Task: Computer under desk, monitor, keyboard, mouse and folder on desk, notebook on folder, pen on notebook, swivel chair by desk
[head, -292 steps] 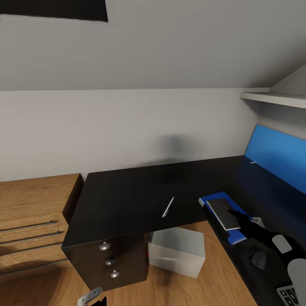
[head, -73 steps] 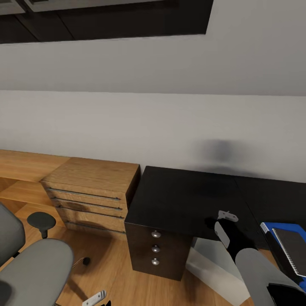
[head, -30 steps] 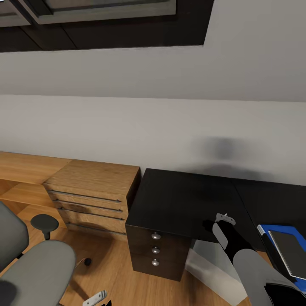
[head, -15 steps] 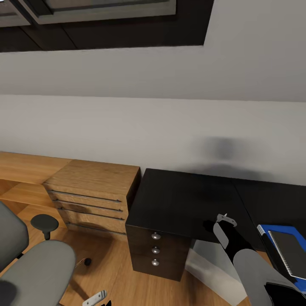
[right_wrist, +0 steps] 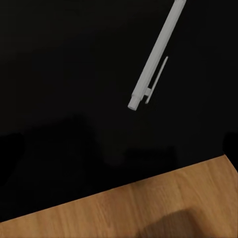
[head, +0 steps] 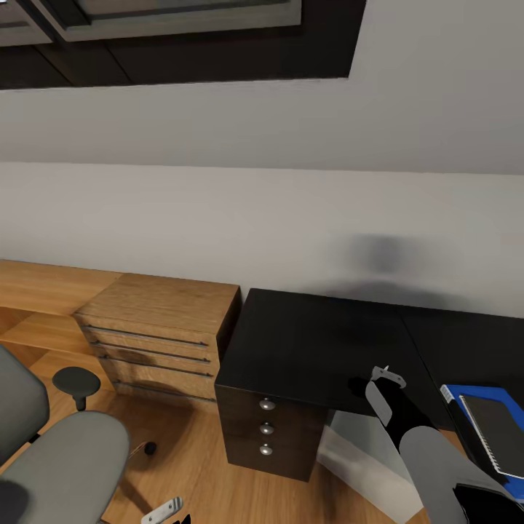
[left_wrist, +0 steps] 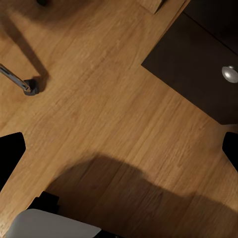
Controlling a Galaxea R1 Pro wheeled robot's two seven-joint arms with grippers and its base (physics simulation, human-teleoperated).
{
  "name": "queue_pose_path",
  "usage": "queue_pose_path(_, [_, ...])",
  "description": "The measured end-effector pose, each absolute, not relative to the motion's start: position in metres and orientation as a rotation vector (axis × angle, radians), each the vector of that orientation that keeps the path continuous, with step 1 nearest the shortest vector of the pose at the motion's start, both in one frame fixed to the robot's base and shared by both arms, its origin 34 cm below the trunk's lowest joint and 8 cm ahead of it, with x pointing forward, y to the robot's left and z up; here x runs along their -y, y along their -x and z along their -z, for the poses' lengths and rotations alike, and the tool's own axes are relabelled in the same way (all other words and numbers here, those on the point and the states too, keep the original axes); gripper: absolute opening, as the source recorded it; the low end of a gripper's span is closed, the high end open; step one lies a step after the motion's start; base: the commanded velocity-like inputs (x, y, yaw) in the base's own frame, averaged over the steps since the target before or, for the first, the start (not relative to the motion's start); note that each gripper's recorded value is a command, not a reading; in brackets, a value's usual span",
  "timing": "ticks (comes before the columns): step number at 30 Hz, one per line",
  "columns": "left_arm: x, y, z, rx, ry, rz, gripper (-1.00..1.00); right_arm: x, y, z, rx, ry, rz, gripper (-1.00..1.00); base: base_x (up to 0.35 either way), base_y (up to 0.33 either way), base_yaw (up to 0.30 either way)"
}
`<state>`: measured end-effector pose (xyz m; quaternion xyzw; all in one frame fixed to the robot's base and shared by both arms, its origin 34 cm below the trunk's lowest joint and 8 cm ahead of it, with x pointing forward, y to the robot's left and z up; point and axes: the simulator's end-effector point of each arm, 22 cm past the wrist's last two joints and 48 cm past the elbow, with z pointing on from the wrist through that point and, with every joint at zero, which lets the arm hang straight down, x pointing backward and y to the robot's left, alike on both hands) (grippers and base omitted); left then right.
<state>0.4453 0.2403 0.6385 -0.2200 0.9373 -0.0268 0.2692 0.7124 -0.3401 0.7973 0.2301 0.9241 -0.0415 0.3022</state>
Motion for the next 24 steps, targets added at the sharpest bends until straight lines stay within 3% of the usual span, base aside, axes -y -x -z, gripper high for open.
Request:
queue_pose_path(16, [-0.2411, -0.445, -0.6384, -2.527, 0.593, 0.071, 1.0, 0.3412, -0.7123, -0.7976, -2.449, -0.61, 0.115, 1.0, 0.007, 0.0, 0.0])
queue_pose_path(24, [-0.2412, -0.445, -0.6386, -2.527, 0.592, 0.071, 1.0, 0.3438, -0.7103, -0.7967, -2.448, -0.643, 0.106, 1.0, 0.165, 0.0, 0.0])
